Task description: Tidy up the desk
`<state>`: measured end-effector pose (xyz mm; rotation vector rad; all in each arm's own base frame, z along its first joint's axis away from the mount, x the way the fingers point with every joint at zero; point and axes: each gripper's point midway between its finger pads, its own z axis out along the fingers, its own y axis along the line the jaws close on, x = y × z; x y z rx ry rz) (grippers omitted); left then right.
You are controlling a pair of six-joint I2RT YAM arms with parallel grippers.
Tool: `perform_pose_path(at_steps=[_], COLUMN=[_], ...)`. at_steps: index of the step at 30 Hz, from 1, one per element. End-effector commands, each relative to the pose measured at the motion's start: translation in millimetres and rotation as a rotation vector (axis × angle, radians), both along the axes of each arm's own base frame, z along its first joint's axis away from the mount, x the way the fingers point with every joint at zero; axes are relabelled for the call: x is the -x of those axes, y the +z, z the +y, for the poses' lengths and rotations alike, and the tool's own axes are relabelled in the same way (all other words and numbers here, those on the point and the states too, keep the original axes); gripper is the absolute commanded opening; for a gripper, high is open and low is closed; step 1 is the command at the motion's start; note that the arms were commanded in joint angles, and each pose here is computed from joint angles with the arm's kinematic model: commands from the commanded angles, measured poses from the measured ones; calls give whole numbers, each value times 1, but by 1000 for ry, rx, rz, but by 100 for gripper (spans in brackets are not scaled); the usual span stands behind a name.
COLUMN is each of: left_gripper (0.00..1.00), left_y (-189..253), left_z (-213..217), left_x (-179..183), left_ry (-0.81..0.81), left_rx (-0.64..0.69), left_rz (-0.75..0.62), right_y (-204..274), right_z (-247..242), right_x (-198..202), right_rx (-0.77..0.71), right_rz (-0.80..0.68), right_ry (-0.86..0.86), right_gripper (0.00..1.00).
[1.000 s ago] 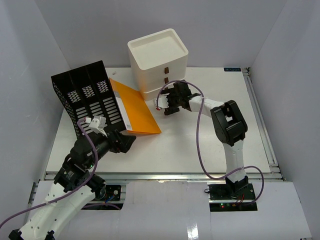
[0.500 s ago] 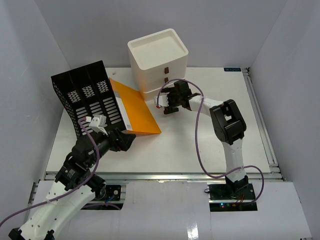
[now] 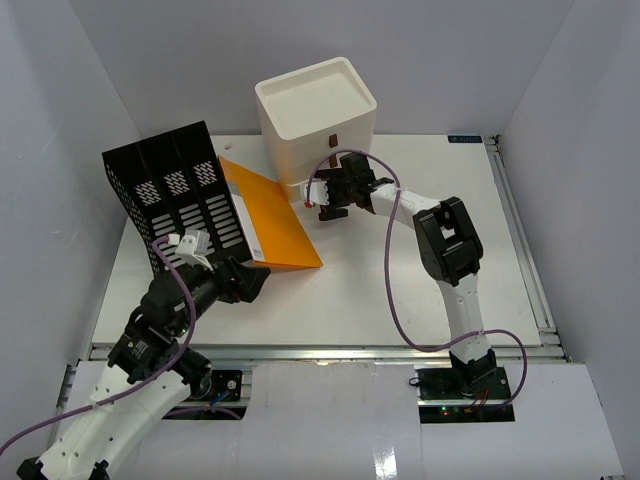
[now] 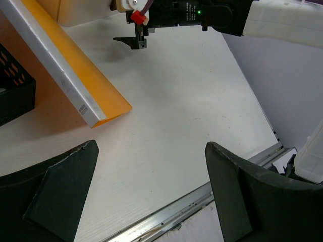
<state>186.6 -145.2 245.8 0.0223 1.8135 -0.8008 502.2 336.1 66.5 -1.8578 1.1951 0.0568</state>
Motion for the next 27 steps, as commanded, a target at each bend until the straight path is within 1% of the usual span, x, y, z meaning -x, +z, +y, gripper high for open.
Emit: perform_pose_path(at_steps=[1, 9, 13, 18, 21, 23, 25, 27], left_gripper=[98, 98, 98, 98, 98, 98, 98, 98], left_y=[16, 17, 18, 15, 16, 19, 24, 23], left_z=[3, 3, 3, 7, 16, 20, 22, 22], left_x=[0, 1, 1, -1, -8, -12, -18, -25], left_ry=[16, 11, 15, 30, 105, 145, 175, 206], left_rx=[21, 27, 33, 17, 38, 53, 56, 45], left_rz=[-22, -23, -24, -48, -41, -37, -22, 24], right_y=[17, 18, 23, 42, 44, 66, 72, 87], right_z=[6, 1, 3, 4, -4, -14, -29, -42], right_x=[-20, -9, -9, -12, 0, 11, 26, 46], right_rx=[-66, -70, -100, -170, -178, -232, -271, -311], right_rz=[-49, -45, -43, -19, 5, 38, 110, 143], right_ry=[-70, -69, -83, -142, -157, -217, -276, -277], right_gripper=[95, 92, 90, 90, 90, 90, 90, 90])
